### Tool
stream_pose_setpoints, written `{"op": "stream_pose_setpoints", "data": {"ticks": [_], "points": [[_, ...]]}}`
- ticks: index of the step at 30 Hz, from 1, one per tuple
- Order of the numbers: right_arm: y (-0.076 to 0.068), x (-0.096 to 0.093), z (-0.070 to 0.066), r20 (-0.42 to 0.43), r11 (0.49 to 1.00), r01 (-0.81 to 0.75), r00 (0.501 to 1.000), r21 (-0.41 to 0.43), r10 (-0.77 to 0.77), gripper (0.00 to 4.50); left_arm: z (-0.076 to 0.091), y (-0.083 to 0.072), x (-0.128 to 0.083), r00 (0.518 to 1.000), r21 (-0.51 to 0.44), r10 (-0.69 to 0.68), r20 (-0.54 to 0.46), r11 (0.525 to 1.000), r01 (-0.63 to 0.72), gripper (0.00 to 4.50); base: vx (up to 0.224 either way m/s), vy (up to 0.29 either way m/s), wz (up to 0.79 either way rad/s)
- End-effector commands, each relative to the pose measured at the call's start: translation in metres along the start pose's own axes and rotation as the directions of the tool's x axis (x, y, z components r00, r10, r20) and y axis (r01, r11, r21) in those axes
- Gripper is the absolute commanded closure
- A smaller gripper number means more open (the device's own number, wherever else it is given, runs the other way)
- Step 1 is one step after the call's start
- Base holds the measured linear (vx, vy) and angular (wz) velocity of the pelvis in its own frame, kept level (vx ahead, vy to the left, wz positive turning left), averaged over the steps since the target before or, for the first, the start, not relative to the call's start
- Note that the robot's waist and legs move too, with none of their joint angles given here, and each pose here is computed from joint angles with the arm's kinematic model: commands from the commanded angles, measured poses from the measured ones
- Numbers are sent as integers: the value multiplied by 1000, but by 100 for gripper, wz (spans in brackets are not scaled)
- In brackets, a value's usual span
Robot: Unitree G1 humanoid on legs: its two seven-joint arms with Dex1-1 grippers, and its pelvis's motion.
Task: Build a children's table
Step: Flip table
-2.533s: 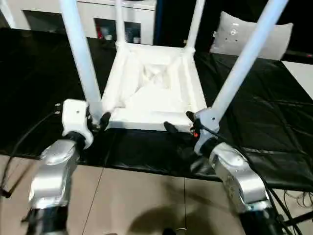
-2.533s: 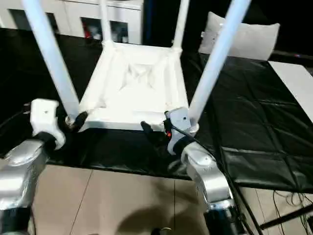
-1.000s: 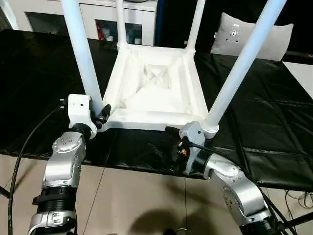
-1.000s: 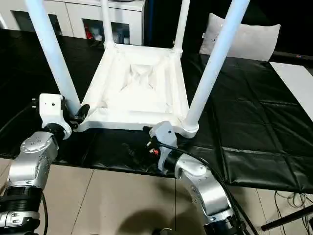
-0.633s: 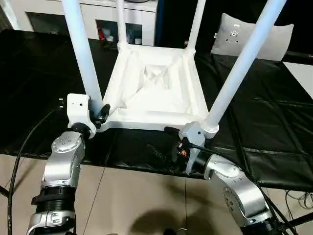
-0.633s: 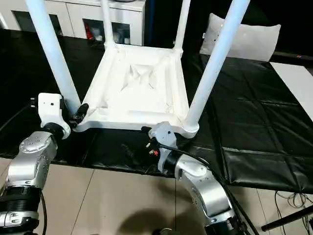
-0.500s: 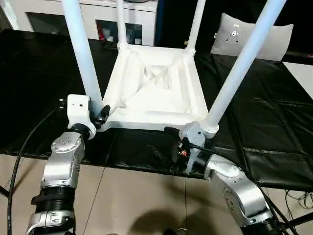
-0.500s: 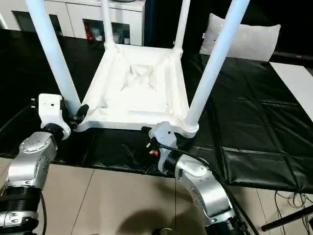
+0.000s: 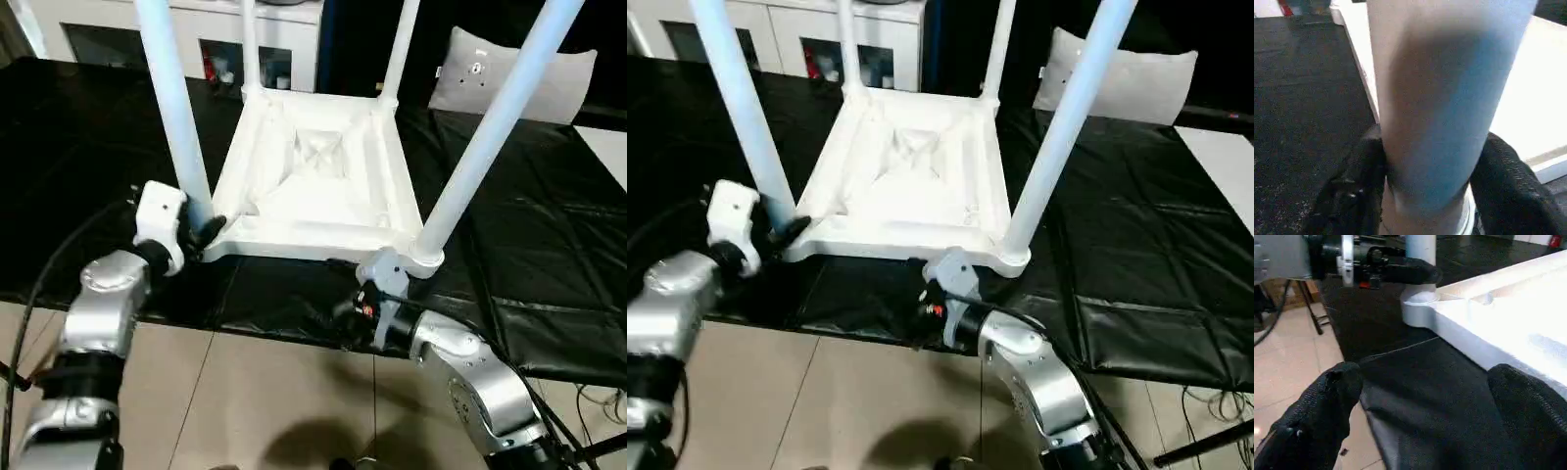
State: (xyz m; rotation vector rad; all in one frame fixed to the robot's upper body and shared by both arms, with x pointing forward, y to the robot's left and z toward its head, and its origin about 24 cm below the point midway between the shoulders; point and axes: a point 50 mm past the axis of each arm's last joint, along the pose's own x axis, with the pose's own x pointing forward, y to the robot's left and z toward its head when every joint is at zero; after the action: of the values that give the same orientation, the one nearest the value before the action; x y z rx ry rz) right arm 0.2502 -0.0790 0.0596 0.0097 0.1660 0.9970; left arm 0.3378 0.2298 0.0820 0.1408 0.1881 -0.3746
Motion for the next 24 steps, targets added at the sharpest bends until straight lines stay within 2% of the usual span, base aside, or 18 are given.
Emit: {"op": "stream_pose_setpoints", "data": {"ticks": [1,3,17,21,24], "points": [[1,-1,5,12,1000,-12,1000,-10,13,0,6,-4,4,998,-1,-52,26,999,52,227,0,0,0],[1,-1,5,14,1000,-15,1000,-11,15,0,6,-4,5,998,-8,-59,31,998,60,241,0,0,0],[2,-1,5,16,1000,-25,1000,-19,25,0,6,-6,5,992,-29,-113,59,993,115,246,0,0,0],[1,-1,4,14,1000,-1,1000,-19,1,0,9,-9,7,992,-105,-87,96,990,97,246,0,0,0],[-5,2,2,7,997,81,997,-9,-81,0,10,-20,8,991,-235,-25,130,971,56,246,0,0,0]]}}
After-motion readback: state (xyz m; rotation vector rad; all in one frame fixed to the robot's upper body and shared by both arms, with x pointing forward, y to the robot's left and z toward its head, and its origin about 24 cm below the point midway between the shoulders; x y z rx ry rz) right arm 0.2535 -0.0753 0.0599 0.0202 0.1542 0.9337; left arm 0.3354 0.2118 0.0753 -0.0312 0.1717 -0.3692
